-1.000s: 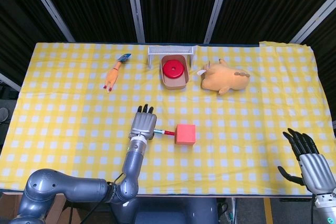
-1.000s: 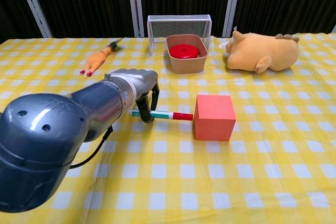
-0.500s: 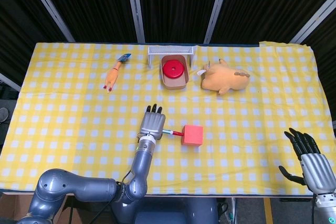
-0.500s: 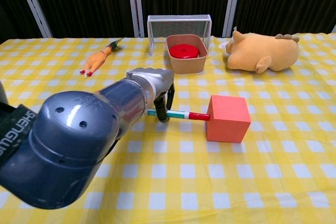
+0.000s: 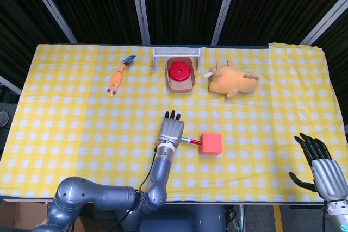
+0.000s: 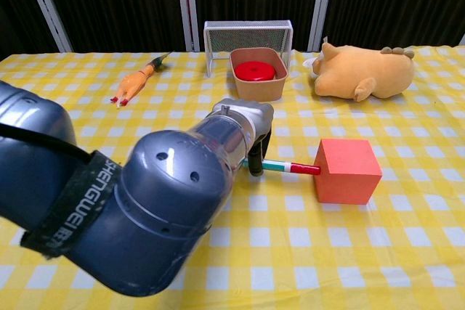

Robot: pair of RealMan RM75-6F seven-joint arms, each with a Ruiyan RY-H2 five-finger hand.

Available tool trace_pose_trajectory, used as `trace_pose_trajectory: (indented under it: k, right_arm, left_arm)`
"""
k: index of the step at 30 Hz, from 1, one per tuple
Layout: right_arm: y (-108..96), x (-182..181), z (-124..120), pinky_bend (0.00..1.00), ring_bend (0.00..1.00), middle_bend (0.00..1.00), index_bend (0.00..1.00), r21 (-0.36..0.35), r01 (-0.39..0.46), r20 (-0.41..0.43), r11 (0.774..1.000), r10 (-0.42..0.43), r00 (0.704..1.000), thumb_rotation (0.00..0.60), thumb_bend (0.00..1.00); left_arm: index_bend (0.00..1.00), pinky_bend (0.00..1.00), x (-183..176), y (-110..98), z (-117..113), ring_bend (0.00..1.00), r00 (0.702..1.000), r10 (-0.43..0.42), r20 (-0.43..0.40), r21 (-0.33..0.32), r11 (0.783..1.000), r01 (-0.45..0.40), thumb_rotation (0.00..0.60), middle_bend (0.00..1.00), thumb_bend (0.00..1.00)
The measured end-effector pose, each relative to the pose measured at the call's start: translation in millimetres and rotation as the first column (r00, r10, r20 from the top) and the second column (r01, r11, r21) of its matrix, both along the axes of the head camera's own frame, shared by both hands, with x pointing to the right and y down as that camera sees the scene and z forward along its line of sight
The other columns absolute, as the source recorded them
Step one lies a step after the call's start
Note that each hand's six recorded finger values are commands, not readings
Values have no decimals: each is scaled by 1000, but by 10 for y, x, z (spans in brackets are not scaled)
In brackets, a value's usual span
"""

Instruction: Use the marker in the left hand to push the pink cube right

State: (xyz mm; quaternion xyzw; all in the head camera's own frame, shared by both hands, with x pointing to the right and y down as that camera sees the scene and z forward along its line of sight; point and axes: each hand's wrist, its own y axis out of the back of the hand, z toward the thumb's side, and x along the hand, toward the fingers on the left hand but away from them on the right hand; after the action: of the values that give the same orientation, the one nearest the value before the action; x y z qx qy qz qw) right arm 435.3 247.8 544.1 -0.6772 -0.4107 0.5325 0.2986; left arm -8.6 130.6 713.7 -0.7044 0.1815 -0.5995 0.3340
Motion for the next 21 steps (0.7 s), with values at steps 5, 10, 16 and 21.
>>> trace_pose_trajectory:
  k: [5,10,16,21]
  right_arm:
    - [-2,7,-1,0,0,0,0,-1,-2,1,1000,2,1000,600,321]
    - [2,6,-2,0,0,0,0,-2,-1,1,1000,1,1000,600,320]
    - [7,9,-6,0,0,0,0,-3,-1,1,1000,1,1000,600,321]
    - [11,12,-5,0,0,0,0,-3,0,-3,1000,0,1000,600,321]
  left_arm:
    - [691,91,122,40,8,0,1000,12,-6,-4,1000,-12,600,115,451]
    - [693,91,258,76,-29,0,999,18,-30,-9,1000,-19,600,116,451]
    - [694,91,264,78,-72,0,999,18,-35,-2,1000,-18,600,117,451]
    - [694,91,121,60,-60,0,1000,8,-17,0,1000,-8,600,117,451]
